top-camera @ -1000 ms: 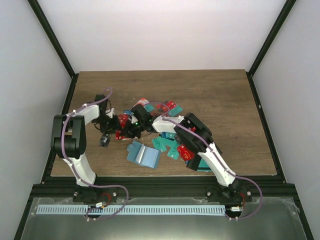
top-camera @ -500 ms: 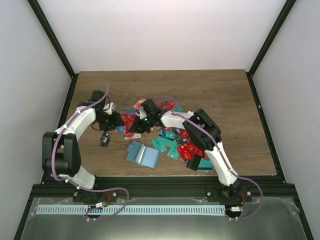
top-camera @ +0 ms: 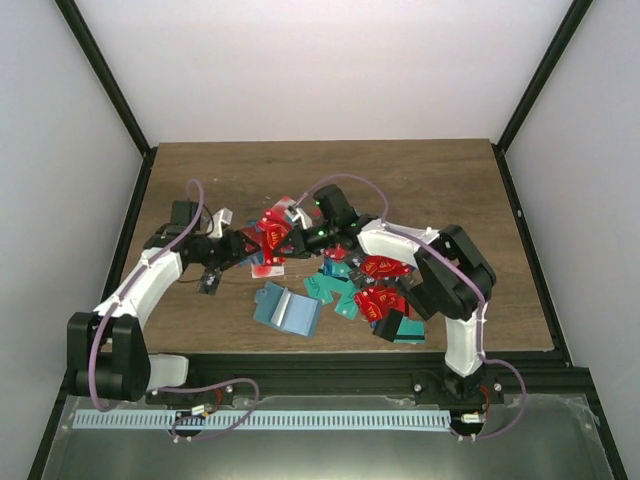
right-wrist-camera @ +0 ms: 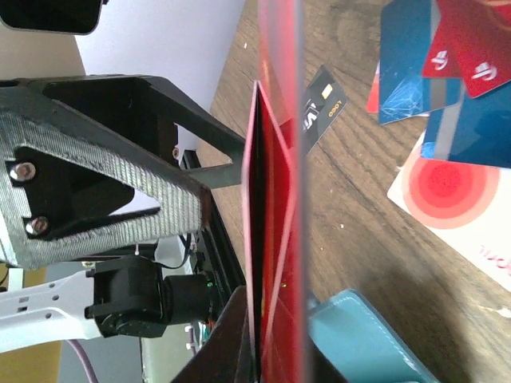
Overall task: Put the credit cards into the card holder
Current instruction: Pick up the credit card from the center of the board, then insert the credit card into the card holder.
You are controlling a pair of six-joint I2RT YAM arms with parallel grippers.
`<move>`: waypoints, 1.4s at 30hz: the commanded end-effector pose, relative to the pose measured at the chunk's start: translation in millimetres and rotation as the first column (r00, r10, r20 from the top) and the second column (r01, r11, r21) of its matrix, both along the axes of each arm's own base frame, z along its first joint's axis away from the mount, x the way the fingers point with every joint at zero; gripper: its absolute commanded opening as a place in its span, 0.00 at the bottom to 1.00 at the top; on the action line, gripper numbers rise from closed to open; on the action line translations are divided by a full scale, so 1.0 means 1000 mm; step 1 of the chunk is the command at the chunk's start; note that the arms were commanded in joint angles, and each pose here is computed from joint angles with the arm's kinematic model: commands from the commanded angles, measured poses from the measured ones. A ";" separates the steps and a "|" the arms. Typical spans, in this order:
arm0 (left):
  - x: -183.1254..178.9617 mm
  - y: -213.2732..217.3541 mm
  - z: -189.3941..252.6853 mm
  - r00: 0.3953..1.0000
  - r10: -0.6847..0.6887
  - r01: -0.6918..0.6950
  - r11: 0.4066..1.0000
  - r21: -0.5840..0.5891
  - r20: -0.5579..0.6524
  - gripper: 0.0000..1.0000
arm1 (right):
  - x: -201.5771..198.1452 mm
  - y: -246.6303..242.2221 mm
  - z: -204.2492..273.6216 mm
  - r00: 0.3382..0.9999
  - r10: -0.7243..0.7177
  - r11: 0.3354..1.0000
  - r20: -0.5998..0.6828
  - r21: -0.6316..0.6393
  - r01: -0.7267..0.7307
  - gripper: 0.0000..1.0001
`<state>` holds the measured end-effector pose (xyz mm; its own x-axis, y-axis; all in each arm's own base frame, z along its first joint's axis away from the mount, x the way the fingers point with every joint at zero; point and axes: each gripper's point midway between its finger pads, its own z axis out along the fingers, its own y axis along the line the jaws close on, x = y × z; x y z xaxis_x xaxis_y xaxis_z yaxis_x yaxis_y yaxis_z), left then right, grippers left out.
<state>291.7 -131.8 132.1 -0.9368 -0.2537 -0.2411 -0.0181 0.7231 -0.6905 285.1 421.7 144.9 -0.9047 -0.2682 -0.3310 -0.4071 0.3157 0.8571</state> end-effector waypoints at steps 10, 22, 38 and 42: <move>0.037 -0.036 0.038 0.981 -0.055 0.110 0.949 -0.295 0.188 0.52 | 0.003 -0.033 0.015 0.996 0.050 0.996 0.076 0.066 -0.055 0.01; 0.059 -0.049 0.049 0.972 -0.049 0.142 0.899 -0.414 0.228 0.53 | -0.007 -0.035 0.029 0.992 0.105 0.988 0.072 0.110 -0.112 0.01; 0.071 -0.053 0.066 0.959 -0.022 0.150 0.884 -0.442 0.282 0.04 | -0.002 -0.041 0.034 0.993 0.106 0.986 0.046 0.128 -0.111 0.01; 0.079 -0.047 0.073 0.952 0.013 0.118 0.906 -0.406 0.305 0.04 | 0.001 -0.052 0.020 0.997 0.081 0.994 0.009 0.071 -0.081 0.02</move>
<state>361.5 -183.2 188.6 -0.8914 -0.3207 -0.3202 0.2120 0.3294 -0.9201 282.0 381.8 159.5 -0.8733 -0.3223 -0.3653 -0.4380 0.1910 0.8785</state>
